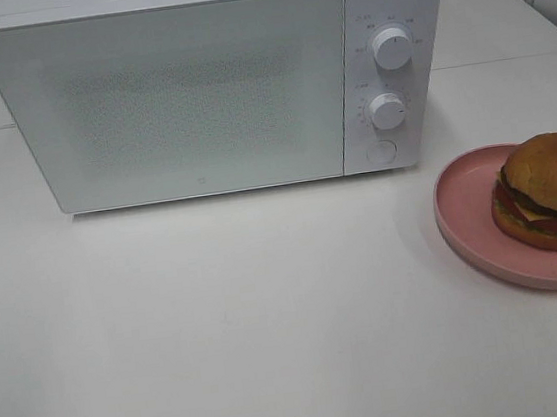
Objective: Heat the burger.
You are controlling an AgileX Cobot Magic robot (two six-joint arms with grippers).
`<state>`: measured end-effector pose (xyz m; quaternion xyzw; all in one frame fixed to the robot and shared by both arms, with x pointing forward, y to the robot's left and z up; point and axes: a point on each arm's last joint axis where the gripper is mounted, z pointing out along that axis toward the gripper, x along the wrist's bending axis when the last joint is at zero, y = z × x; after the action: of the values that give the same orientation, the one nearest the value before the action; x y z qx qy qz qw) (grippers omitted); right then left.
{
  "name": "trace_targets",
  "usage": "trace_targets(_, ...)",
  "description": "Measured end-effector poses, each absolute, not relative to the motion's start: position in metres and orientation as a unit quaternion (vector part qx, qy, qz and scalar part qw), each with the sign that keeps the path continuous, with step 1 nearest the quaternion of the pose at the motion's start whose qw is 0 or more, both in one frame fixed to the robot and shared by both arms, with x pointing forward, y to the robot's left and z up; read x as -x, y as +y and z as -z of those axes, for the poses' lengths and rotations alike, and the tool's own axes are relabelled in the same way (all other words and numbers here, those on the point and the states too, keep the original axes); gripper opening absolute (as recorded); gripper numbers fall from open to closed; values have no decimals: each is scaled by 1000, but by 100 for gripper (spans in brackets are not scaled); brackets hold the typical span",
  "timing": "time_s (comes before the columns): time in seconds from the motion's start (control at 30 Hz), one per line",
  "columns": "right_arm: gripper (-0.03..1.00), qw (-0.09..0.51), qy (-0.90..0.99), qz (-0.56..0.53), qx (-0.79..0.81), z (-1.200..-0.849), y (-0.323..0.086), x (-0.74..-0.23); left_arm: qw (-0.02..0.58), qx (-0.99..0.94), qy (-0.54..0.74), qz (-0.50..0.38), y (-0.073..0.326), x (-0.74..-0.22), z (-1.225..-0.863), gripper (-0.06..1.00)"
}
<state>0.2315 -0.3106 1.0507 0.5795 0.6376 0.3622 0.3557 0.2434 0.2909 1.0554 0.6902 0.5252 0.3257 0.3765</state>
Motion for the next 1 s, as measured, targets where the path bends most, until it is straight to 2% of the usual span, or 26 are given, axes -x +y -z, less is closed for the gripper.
trace_targets(0.8,68,381,594,-335,-624,-1051,-309,-230,367,-674,546,-337,291,-244,-1055,0)
trace_targets(1.0,68,382,592,-335,-626,-1051,-309,-230,385,-661,534,-359,291,-234,-1055,0)
